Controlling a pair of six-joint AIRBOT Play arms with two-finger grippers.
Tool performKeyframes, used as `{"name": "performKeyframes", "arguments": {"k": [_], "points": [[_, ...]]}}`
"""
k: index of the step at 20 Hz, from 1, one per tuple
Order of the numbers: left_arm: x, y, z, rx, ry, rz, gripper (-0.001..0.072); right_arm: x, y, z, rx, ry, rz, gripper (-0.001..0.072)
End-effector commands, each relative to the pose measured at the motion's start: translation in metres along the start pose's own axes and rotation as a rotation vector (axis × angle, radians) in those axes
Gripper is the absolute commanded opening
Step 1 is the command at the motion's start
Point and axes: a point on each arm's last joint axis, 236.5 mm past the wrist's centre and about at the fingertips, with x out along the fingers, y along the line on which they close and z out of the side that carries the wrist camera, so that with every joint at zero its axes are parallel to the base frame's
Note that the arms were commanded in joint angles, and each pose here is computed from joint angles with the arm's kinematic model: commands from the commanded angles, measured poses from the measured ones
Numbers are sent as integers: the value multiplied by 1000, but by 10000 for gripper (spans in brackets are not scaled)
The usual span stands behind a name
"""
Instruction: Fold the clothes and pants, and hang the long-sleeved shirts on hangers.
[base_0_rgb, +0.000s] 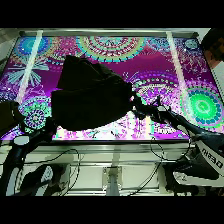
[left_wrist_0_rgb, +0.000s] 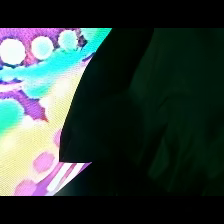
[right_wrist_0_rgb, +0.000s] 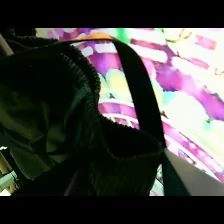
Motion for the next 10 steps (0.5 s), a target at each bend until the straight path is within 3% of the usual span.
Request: {"name": "performKeyframes", "arguments": {"k": [1,2,10], "points": [[0,-1,1,14,-3,-1,5,5,9,-4,4,14,13,248],[0,-1,1,31,-6,-2,5,5,9,-10,-1,30,13,35],[-22,-70,42,308,-114,-125,3,-39,71,-20,-101,-20,167,17]]}}
